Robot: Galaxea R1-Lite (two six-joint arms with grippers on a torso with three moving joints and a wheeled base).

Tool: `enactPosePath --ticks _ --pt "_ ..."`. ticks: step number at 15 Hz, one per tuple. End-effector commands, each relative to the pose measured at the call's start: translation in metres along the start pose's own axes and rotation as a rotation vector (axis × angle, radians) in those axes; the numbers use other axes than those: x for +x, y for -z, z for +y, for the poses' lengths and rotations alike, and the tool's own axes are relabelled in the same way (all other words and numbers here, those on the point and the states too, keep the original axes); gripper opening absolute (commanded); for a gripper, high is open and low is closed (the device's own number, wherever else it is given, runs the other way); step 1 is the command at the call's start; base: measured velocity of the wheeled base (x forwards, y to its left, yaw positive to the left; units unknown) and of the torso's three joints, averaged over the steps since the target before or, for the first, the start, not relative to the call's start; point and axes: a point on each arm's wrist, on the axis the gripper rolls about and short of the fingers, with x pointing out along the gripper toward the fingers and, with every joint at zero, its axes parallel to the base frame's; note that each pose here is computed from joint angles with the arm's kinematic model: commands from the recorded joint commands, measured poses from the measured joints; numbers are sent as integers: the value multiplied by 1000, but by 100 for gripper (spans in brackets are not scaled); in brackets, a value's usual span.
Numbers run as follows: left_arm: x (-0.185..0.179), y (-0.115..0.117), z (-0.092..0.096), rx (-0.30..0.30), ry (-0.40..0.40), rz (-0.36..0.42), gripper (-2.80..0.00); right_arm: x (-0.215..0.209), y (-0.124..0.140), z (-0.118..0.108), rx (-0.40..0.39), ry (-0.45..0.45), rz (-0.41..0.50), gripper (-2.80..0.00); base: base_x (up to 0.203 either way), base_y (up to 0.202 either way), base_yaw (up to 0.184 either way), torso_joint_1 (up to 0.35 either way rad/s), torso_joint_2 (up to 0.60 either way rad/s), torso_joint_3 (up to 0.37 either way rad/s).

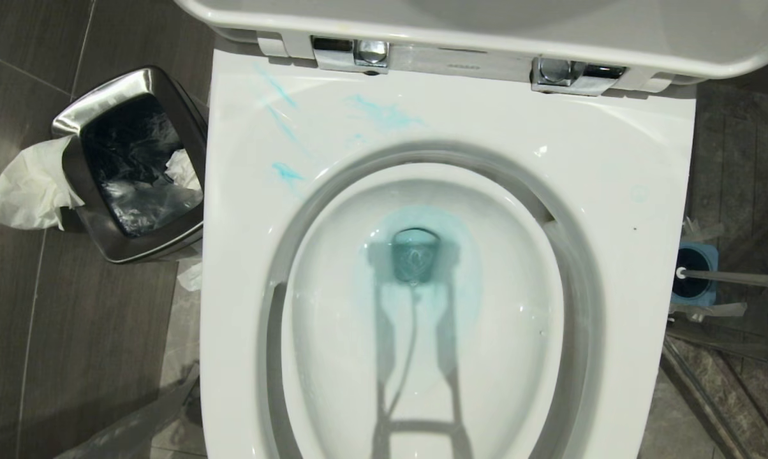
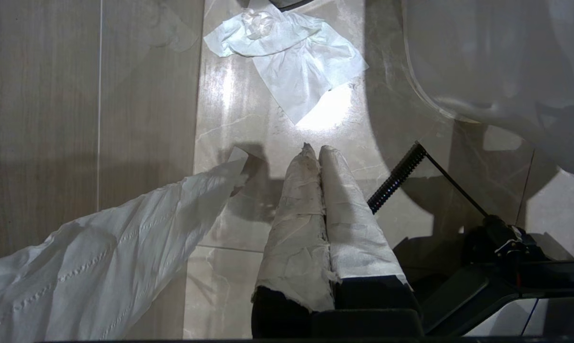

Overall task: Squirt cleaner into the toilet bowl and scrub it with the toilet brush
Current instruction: Scrub the toilet bowl

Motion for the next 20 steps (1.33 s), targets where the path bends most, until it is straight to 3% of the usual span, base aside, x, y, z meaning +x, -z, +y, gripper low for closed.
enactPosePath --ticks 1,8,11,14,18,19,20 --pt "0 0 0 0 -1 1 -280 0 0 0 0 -1 2 -280 0 0 0 0 0 0" --pt "0 0 0 0 0 1 -280 -1 -2 0 -1 4 0 -280 0 0 0 0 0 0" --pt "0 0 0 0 0 1 -280 -12 -22 0 -1 12 22 -280 0 0 0 0 0 0" --pt "0 0 0 0 0 1 -280 -29 -60 1 2 17 118 -280 0 0 0 0 0 0" --pt "0 0 0 0 -1 1 -280 -3 -136 3 36 26 298 -280 0 0 0 0 0 0" --pt "0 0 0 0 -1 1 -280 0 -151 4 40 28 361 -280 0 0 0 0 0 0" --pt "0 0 0 0 0 1 -280 1 -157 4 46 31 482 -280 0 0 0 0 0 0"
